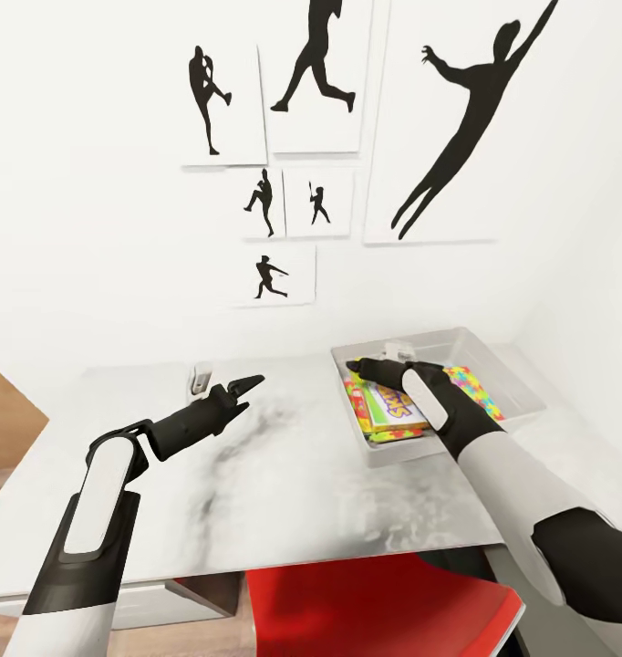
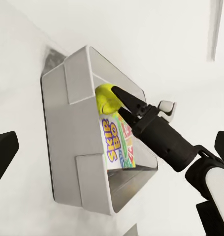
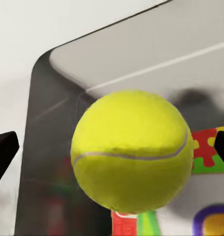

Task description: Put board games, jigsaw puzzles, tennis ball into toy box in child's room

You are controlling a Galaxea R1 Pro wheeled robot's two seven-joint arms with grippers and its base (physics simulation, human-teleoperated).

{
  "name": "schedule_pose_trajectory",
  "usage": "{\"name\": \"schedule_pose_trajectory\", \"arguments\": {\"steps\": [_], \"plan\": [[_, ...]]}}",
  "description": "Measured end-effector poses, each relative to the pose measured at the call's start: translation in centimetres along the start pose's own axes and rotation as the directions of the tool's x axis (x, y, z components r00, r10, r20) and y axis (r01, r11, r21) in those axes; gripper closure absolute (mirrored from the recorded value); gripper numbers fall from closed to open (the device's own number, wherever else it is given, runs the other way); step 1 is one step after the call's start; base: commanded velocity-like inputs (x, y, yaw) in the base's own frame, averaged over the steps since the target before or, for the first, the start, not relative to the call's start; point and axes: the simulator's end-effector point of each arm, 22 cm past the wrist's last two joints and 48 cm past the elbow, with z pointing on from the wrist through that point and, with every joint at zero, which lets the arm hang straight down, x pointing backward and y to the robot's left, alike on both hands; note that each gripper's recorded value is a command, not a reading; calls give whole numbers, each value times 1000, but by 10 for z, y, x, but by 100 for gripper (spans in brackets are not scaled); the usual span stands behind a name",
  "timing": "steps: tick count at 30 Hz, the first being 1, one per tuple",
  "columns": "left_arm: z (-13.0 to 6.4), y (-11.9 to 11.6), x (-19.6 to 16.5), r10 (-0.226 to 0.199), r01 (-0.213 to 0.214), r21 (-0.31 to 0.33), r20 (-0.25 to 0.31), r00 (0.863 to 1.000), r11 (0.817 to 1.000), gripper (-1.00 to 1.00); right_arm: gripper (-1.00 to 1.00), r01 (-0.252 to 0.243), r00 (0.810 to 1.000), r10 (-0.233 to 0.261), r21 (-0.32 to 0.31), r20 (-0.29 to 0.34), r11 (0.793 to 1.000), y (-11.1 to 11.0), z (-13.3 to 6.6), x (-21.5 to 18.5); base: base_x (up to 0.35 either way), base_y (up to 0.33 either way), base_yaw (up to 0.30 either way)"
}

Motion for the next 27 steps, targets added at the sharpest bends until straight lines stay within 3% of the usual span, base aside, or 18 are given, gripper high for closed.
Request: {"name": "schedule_pose_trajectory", "arguments": {"steps": [9,16,22,24,25,27], "plan": [[0,0,1,1,-1,1,-2,1000,1000,-100,-100,34,997,-32,-31,72,999,13,-14,-31,0,0,0],[0,-1,1,2,-2,2,-3,1000,1000,-100,-100,84,984,-76,-47,158,995,10,-44,-47,0,0,0],[-1,-7,0,16,-16,12,1,1000,1000,-100,-100,180,948,-154,-70,279,981,11,-102,-57,0,0,0],[-1,-8,1,16,-16,16,-1,1000,1000,-100,-100,192,937,-161,-72,311,979,10,-118,-61,0,0,0],[-2,-10,5,14,-14,34,-10,1000,999,-100,-100,192,920,-155,-70,360,979,5,-143,-69,0,0,0],[-2,-18,12,18,-16,74,-28,999,997,-100,-100,171,910,-136,-55,391,984,-12,-165,-69,0,0,0]]}}
